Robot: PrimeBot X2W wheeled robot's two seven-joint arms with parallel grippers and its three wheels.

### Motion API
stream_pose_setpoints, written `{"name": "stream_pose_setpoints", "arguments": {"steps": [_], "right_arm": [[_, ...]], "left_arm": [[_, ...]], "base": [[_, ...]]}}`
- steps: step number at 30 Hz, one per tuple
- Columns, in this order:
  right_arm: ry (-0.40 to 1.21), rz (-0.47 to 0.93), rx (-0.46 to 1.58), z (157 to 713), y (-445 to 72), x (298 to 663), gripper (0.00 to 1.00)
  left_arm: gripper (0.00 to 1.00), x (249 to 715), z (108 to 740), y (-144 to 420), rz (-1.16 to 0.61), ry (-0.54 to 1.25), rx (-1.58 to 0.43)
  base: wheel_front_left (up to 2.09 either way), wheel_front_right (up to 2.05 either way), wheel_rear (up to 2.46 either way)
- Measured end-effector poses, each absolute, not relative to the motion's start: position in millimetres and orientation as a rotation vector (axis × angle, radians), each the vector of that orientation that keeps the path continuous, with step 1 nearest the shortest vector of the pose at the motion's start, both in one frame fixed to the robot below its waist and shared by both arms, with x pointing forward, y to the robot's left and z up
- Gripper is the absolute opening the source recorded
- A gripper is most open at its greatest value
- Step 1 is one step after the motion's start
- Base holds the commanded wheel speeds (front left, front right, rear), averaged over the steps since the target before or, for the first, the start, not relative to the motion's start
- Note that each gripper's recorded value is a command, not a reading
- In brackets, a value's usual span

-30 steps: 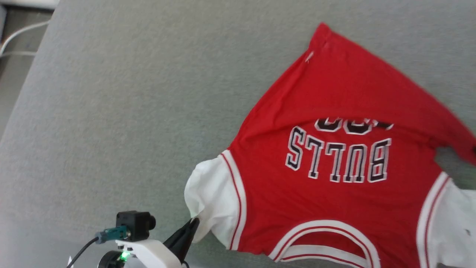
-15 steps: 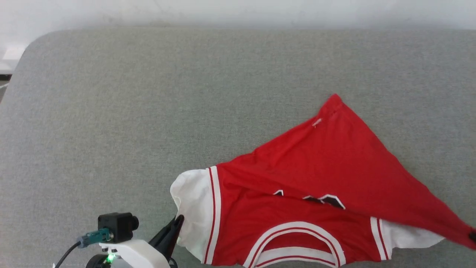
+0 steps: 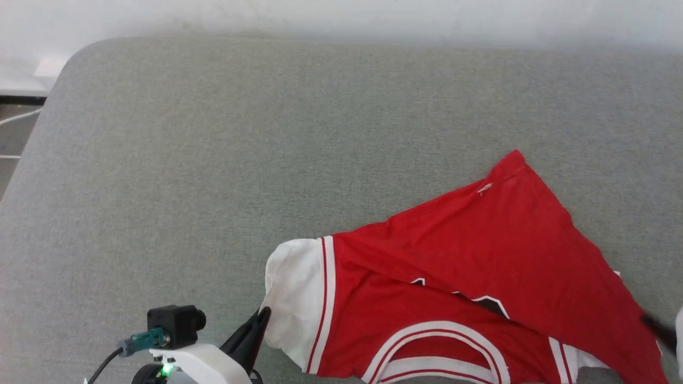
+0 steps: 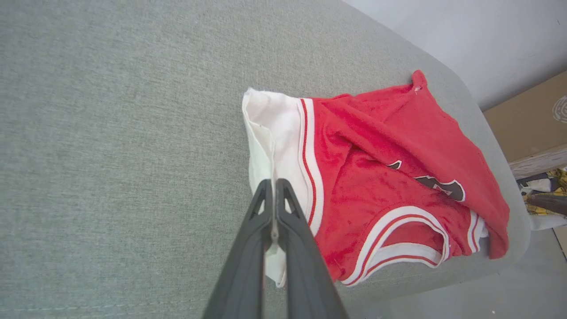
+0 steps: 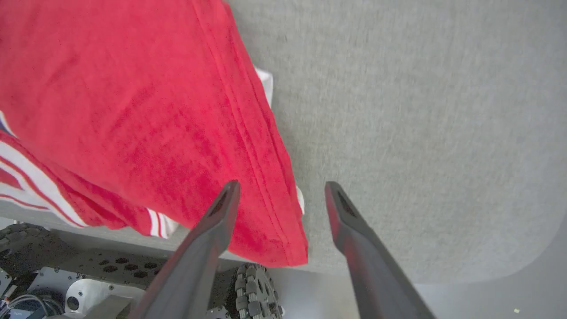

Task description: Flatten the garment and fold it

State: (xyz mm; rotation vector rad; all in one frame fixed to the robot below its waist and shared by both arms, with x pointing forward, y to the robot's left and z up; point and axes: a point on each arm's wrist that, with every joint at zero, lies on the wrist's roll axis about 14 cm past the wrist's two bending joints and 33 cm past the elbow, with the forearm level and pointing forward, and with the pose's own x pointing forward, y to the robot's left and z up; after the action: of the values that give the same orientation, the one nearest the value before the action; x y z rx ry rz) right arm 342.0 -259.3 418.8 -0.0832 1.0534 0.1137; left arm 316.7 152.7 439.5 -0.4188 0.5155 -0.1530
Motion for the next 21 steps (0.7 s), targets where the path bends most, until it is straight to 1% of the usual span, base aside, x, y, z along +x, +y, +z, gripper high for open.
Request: {"name": "stream_pose_setpoints", "arguments": {"steps": [3, 7, 12, 21], "right_arm": [[0.929, 0.18, -0.115, 449.7, -240.0, 383.5, 1.0], [0.838, 0.264, -0.163, 471.3, -211.3, 427.9, 1.0], [0.835, 0.335, -0.236, 464.3, -183.6, 469.8, 1.0], [0.927, 0.411, -0.352, 414.7, -150.2, 524.8, 1.0]], "left_arm": [[0.0, 317.7, 443.1, 153.3, -0.136, 0.498, -0.433], [0.0, 322.8, 443.4, 151.3, -0.109, 0.486, -0.442], [0.0, 324.4, 434.3, 136.6, -0.101, 0.511, -0.489], [0.0, 323.4, 400.8, 125.8, -0.041, 0.58, -0.544]], "base": [[0.0, 0.0, 0.0], [0.0, 0.0, 0.0], [0.0, 0.0, 0.0], [0.0, 0.0, 0.0]]}}
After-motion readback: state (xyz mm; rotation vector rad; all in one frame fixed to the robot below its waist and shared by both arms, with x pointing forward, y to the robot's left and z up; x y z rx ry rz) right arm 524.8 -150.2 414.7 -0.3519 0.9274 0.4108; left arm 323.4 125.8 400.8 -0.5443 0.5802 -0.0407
